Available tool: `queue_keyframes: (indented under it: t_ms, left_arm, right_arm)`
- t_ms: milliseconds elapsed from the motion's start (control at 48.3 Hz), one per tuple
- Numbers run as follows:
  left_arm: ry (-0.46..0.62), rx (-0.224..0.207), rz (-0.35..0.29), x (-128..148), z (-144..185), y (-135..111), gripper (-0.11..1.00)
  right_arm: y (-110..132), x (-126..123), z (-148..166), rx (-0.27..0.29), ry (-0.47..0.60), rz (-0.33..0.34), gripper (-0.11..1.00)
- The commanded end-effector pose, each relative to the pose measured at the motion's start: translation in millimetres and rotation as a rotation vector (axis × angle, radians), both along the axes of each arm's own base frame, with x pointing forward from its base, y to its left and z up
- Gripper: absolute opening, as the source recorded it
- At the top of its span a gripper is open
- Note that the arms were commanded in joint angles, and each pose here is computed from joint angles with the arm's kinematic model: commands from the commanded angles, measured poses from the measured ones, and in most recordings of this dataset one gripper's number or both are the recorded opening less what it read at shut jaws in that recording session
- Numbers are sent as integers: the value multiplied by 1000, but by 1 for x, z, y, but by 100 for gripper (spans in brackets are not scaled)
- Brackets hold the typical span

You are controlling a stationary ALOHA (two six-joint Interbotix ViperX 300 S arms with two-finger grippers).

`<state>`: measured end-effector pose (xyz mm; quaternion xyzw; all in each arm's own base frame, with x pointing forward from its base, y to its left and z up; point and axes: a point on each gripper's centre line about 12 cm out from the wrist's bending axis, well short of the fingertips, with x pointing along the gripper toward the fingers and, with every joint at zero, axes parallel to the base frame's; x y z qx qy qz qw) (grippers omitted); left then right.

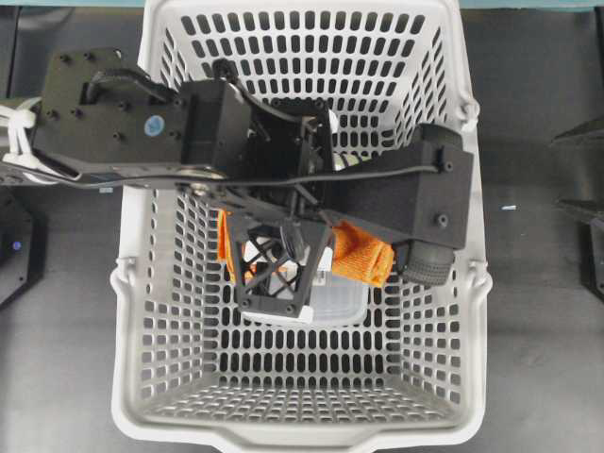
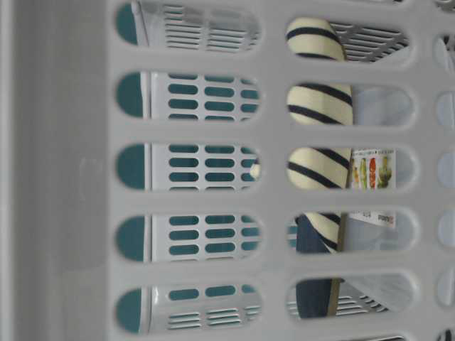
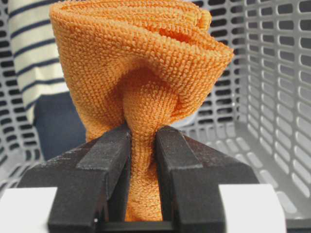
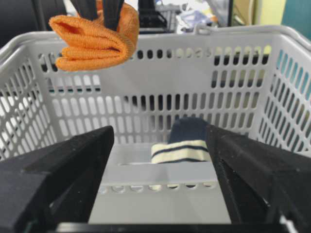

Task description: Pick up the orange cloth from the shopping basket with the left arm.

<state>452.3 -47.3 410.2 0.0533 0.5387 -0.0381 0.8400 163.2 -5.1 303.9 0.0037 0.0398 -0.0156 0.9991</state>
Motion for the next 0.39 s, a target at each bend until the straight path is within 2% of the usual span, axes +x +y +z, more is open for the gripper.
queue_keyframes:
  t_ms: [0,373]
  left_arm:
    - [-25,-1,4,-5,10,2,13]
    - [-12,-1,8,-6,6,2,13]
  right_arm:
    - [0,1,4,3,-12,-1,73]
    - [0,1,2,3,-9,-3,73]
